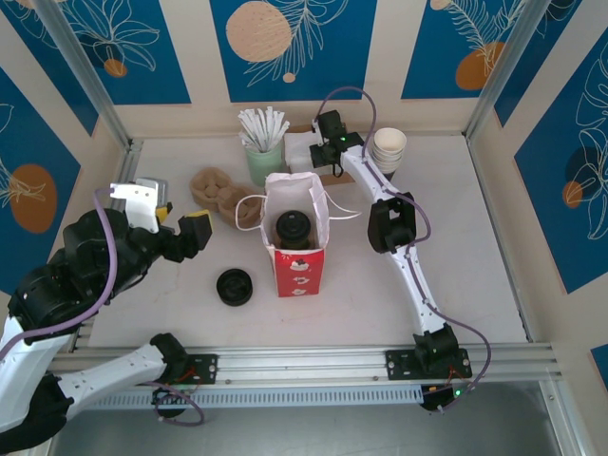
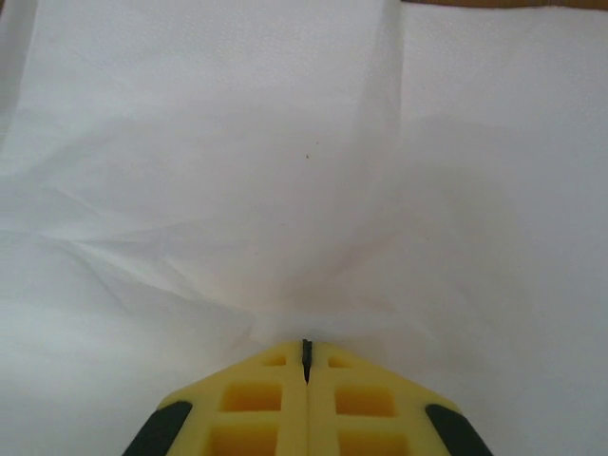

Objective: Pack the takeout coffee

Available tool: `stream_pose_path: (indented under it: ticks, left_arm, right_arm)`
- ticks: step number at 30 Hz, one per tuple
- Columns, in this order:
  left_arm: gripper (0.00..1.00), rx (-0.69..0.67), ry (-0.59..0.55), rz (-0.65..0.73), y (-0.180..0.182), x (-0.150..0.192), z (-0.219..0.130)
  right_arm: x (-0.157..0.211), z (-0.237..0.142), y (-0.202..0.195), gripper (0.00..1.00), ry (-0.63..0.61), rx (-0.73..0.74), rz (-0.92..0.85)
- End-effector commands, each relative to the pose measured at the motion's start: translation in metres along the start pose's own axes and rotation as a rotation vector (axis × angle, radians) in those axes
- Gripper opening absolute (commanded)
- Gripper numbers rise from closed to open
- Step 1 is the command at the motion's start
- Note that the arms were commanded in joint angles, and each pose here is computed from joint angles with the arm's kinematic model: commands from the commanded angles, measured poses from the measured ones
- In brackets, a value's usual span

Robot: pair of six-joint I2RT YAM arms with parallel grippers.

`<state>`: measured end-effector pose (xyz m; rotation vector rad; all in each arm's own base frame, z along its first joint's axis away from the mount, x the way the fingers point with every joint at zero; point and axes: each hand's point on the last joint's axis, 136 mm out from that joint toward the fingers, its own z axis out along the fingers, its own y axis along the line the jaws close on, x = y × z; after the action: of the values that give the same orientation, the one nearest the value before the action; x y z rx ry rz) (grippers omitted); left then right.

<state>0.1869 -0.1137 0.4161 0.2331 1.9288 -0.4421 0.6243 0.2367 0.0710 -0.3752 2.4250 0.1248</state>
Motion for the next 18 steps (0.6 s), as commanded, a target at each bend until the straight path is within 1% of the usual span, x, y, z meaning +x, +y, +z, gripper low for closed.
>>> stream_pose_path:
  ticks: [1, 3, 4, 5, 6, 8, 10, 12, 14, 18]
  left_arm:
    - [0.83, 0.009, 0.003, 0.007, -0.001, 0.002, -0.003]
    - [0.83, 0.007, 0.004, 0.007, 0.000, 0.002, -0.002]
    - [0.83, 0.006, 0.005, 0.007, 0.000, 0.002, -0.002]
    - [0.83, 0.005, 0.004, 0.007, 0.000, 0.002, -0.002]
    - [0.84, 0.005, 0.005, 0.008, 0.000, 0.003, -0.001]
    - [0.84, 0.003, 0.008, 0.009, 0.000, 0.004, -0.001]
    - [0.84, 0.003, 0.012, 0.009, 0.000, 0.005, 0.000]
    - [0.84, 0.002, 0.013, 0.008, 0.000, 0.005, 0.000]
    - [0.84, 0.001, 0.012, 0.007, 0.001, 0.006, 0.000]
    - [0.84, 0.001, 0.013, 0.005, 0.001, 0.007, 0.000]
  right_arm:
    - [-0.051, -0.051, 0.011, 0.01, -0.132, -0.026, -0.017]
    - [-0.056, -0.057, 0.011, 0.01, -0.145, -0.022, -0.019]
    - [-0.058, -0.060, 0.012, 0.02, -0.151, -0.025, -0.019]
    - [-0.058, -0.060, 0.012, 0.06, -0.152, -0.027, -0.021]
    - [-0.059, -0.061, 0.012, 0.13, -0.156, -0.026, -0.020]
    - [-0.060, -0.060, 0.012, 0.37, -0.160, -0.022, -0.019]
    - [-0.059, -0.057, 0.010, 0.51, -0.161, -0.015, -0.025]
    - [-0.056, -0.052, 0.008, 0.60, -0.158, 0.000, -0.024]
    - [-0.053, -0.047, 0.004, 0.65, -0.150, 0.006, -0.019]
    - [-0.042, -0.032, 0.000, 0.70, -0.123, 0.019, -0.017]
